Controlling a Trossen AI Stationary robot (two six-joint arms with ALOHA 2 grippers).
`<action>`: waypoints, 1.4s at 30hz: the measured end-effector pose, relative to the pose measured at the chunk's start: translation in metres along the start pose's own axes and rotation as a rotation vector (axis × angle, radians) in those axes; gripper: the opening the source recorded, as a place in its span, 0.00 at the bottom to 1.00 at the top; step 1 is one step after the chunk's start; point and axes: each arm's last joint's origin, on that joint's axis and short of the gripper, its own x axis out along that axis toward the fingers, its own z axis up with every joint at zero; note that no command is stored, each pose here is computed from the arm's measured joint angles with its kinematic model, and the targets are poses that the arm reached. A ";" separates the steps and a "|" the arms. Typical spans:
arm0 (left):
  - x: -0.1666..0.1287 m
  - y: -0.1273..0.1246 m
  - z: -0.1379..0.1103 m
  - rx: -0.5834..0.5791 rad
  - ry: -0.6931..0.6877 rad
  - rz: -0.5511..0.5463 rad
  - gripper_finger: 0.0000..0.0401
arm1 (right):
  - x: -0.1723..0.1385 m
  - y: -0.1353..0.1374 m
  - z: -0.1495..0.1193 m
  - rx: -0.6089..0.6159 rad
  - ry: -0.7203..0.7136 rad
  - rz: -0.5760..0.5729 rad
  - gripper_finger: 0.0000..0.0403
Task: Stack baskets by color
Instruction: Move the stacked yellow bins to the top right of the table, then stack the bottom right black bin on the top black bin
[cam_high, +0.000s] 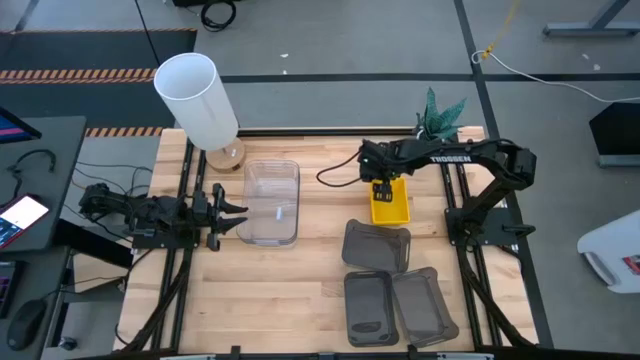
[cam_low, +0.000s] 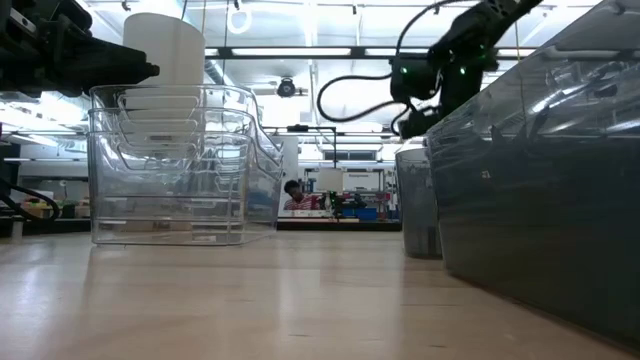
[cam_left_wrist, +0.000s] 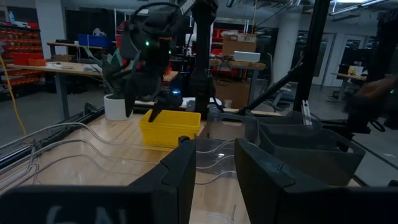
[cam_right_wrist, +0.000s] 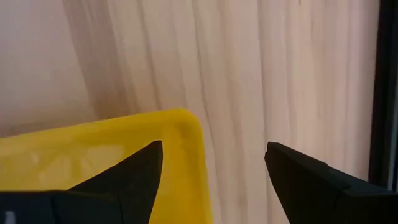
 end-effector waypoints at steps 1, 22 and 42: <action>0.000 0.000 0.000 0.000 0.000 0.000 0.29 | 0.003 0.000 -0.001 -0.008 -0.007 -0.022 0.72; 0.000 0.000 0.000 0.000 0.000 -0.001 0.29 | -0.006 -0.046 0.033 0.038 -0.316 -0.791 0.71; 0.000 0.000 0.000 0.000 0.000 0.000 0.29 | -0.058 0.054 0.049 -0.050 -0.236 -0.061 0.66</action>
